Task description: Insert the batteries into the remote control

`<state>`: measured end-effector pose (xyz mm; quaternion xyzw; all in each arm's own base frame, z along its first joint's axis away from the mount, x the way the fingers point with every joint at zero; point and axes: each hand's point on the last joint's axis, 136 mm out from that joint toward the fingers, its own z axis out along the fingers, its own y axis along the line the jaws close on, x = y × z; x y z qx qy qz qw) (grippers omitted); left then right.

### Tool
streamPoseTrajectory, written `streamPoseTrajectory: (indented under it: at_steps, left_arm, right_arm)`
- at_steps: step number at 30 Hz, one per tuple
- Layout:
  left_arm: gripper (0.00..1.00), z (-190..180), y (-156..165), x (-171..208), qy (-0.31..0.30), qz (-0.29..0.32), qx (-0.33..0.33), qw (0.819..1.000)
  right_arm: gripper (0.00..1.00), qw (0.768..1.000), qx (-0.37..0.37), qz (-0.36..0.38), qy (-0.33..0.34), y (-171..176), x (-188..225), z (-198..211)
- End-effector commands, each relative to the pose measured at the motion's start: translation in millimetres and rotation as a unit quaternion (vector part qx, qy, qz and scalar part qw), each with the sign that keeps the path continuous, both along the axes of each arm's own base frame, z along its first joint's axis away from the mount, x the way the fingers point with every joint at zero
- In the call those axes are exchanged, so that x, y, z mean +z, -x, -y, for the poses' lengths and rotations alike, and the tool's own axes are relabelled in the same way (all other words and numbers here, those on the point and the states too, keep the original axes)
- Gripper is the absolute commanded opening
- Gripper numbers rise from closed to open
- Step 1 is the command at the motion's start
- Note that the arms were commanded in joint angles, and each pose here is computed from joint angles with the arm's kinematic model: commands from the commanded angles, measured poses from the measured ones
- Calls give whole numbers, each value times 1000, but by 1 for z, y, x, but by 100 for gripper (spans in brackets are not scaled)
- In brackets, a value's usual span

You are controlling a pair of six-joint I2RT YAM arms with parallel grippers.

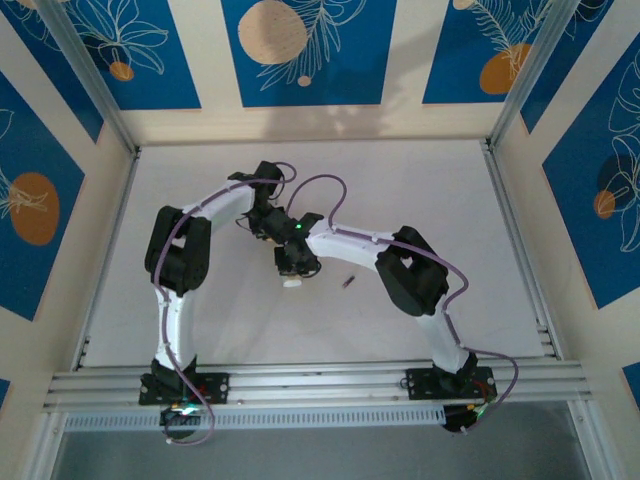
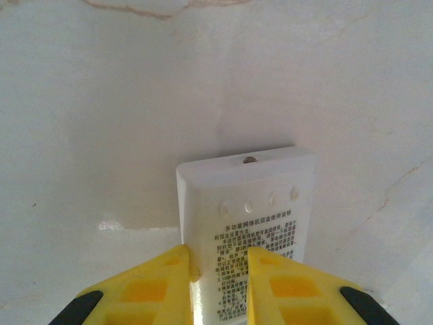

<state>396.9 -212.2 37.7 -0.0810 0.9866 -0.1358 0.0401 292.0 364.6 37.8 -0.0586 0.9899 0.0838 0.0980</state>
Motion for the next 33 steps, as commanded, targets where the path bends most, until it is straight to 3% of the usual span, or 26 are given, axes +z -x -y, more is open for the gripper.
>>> streamPoseTrajectory:
  at_steps: [1, 20, 33]
  left_arm:
    - [21, 22, 26, -31, 9, -52, -29, 998]
    - [21, 22, 26, -34, 7, -55, -28, 998]
    - [21, 20, 27, -37, 5, -59, -27, 998]
  right_arm:
    - [22, 996, -36, 43, 64, -38, -11, 37]
    - [25, 996, -40, 66, 52, -44, 19, 40]
    - [25, 996, -55, 66, 29, -30, 33, 53]
